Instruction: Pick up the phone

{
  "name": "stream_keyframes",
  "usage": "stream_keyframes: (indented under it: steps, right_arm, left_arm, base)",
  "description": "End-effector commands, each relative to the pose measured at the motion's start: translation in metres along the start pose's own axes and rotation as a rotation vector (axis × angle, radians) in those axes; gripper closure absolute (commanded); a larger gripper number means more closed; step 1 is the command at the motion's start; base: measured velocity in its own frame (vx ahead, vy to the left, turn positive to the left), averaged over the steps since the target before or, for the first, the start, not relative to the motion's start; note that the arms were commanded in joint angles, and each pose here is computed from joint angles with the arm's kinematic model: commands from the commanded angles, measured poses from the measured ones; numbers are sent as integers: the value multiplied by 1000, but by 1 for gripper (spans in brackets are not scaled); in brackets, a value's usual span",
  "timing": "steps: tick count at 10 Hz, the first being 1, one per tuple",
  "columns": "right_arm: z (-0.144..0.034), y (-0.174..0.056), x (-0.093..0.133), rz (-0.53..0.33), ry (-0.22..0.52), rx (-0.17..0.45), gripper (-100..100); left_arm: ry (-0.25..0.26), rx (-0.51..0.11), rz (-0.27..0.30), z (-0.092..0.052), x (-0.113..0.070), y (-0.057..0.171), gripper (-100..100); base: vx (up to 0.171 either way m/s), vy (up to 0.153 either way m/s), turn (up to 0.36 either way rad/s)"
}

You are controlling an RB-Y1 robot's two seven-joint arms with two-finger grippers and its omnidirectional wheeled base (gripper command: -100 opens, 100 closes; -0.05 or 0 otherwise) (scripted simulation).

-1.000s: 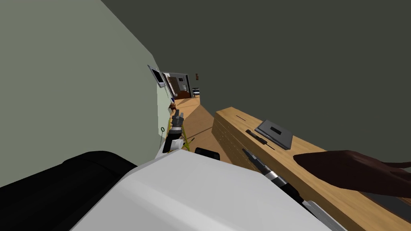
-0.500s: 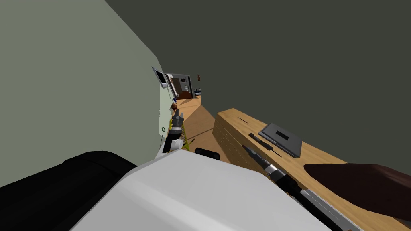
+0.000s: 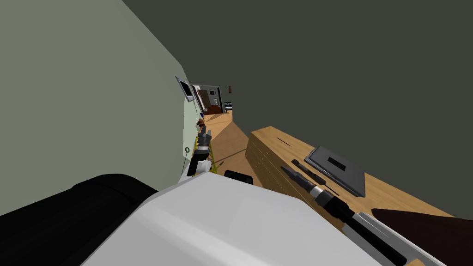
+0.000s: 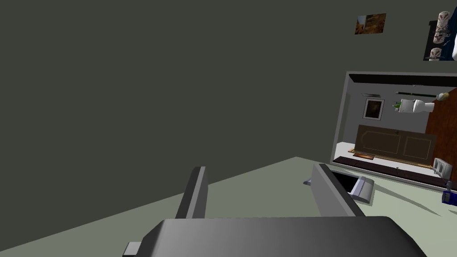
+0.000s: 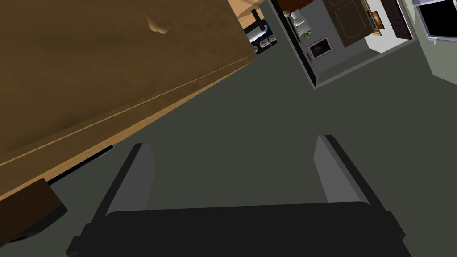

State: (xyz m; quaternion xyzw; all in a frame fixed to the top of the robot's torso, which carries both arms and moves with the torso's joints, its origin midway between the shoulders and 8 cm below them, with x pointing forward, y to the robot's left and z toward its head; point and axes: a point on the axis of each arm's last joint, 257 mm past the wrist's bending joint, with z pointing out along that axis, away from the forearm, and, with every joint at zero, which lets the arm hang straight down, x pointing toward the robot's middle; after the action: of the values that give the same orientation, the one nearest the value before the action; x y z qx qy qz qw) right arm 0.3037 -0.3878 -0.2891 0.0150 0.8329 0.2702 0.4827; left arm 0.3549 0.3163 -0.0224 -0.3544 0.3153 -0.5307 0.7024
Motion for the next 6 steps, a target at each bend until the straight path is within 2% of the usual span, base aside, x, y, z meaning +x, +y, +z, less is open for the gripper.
stream_keyframes:
  steps: [1,3,6]
  right_arm:
    - [-4,-4,-3,-32,37,7,-100]
    - [-8,-8,-4,-61,73,14,-100]
    - [-18,-17,-3,-116,146,32,-100]
  left_arm:
    - [0,0,0,0,0,0,0]
    - [0,0,0,0,0,0,0]
    - [0,0,0,0,0,0,0]
  base:
    - [68,23,13]
    - [96,12,33]
    - [58,15,17]
